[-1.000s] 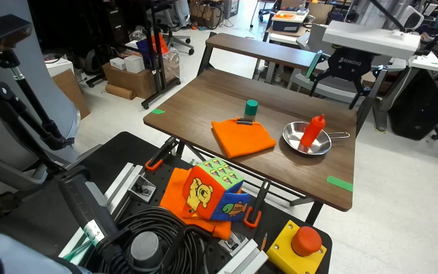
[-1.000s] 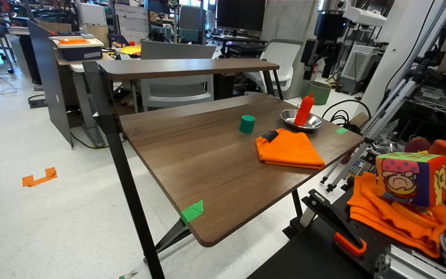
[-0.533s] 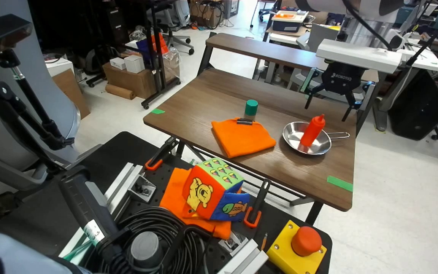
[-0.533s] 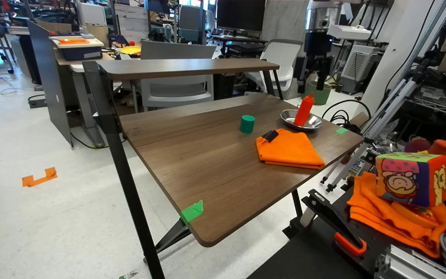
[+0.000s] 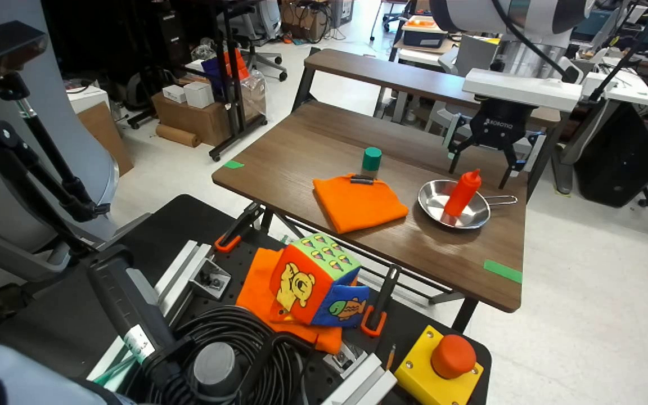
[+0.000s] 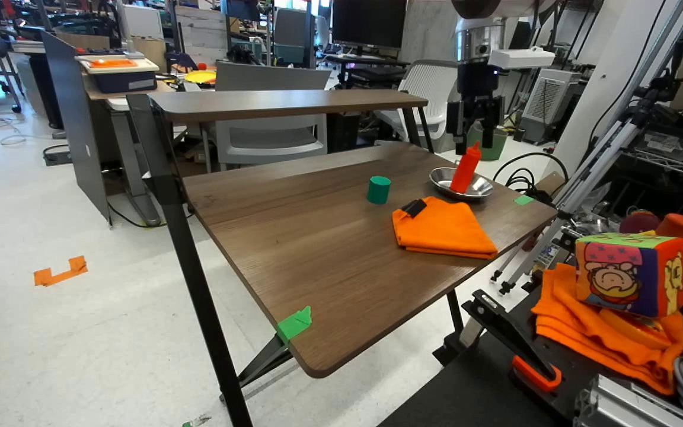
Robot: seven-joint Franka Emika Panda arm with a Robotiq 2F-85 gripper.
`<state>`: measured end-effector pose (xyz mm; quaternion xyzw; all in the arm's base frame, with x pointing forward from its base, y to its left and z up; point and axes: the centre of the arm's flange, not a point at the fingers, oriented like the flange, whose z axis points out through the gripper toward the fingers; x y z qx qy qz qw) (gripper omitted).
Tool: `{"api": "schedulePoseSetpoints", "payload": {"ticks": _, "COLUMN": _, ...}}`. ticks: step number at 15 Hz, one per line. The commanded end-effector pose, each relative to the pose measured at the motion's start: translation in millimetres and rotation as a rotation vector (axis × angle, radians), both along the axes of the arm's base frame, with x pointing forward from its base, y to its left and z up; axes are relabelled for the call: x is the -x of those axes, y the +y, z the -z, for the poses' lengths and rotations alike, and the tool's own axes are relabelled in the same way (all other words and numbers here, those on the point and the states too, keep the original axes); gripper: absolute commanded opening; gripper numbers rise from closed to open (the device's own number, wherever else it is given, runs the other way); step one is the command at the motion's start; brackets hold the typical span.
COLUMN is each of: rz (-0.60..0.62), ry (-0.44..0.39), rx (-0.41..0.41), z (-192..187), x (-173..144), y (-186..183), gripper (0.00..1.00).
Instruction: Remove the red sauce bottle from the silver pan
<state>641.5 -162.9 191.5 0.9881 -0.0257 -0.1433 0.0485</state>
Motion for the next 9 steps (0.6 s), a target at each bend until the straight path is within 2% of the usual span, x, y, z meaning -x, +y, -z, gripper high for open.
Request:
{"api": "schedulePoseSetpoints", "payload": {"ticks": 1, "rz": -0.011, "ry": 0.069, "rx": 0.033, "z": 12.9, "x": -18.7, "y": 4.1, "gripper": 0.58}}
{"api": "schedulePoseSetpoints", "payload": {"ticks": 7, "rz": -0.019, "ry": 0.095, "rx": 0.056, "z": 17.8, "x": -23.7, "y": 15.1, "gripper": 0.14}}
{"api": "schedulePoseSetpoints", "payload": {"ticks": 9, "rz": -0.017, "ry": 0.076, "rx": 0.056, "z": 3.9, "x": -27.4, "y": 21.9, "gripper": 0.13}}
